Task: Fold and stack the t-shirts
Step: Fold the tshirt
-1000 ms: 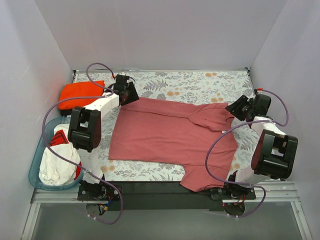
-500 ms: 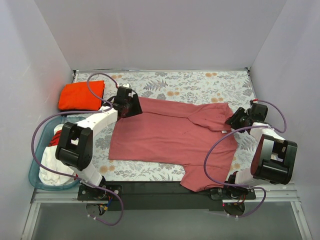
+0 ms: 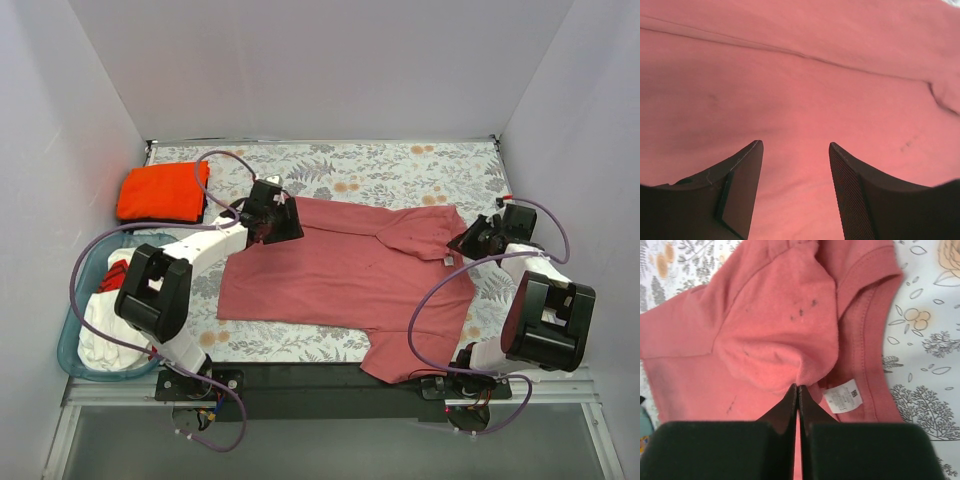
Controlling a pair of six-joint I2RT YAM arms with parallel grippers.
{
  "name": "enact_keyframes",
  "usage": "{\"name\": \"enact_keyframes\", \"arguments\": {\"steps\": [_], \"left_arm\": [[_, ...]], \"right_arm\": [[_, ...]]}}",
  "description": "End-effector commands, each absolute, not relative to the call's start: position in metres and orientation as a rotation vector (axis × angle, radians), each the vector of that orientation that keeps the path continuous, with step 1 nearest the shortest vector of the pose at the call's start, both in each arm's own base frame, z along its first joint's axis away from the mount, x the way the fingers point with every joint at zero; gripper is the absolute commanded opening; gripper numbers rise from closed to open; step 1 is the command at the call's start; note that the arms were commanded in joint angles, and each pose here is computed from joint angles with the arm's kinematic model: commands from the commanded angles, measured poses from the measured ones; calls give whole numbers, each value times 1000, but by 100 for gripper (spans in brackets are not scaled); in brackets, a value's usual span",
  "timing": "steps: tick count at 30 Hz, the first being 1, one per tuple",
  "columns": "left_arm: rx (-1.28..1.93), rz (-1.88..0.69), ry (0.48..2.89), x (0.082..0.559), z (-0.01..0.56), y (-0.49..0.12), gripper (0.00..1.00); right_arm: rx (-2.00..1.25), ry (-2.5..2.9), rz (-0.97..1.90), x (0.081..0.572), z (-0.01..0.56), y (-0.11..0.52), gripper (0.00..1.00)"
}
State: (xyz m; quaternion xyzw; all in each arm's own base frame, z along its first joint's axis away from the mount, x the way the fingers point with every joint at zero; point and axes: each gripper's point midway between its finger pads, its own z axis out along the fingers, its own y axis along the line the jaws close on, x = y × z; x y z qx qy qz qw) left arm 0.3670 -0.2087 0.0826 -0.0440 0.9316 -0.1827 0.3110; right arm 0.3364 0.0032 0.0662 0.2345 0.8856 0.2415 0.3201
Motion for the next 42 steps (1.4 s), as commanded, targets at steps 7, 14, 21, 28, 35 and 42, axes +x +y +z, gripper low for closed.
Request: {"name": "enact_keyframes", "arguments": {"steps": [7, 14, 21, 28, 35, 42], "left_arm": [[27, -838, 2419, 362, 111, -323, 54], [145, -953, 2406, 360, 105, -400, 54], [206, -966, 2417, 358, 76, -441, 53], [494, -633, 2200, 357, 68, -458, 38], [687, -365, 1942, 369, 76, -474, 33], [786, -278, 1841, 375, 76, -483, 36]], "right_arm": [[548, 2221, 814, 385, 124, 29, 1], [491, 2166, 905, 422, 150, 55, 1], [466, 2152, 941, 453, 150, 64, 1], [480, 2168, 963, 462, 136, 66, 1], [487, 2171, 988, 462, 129, 70, 1], [495, 2190, 995, 460, 120, 71, 1]]}}
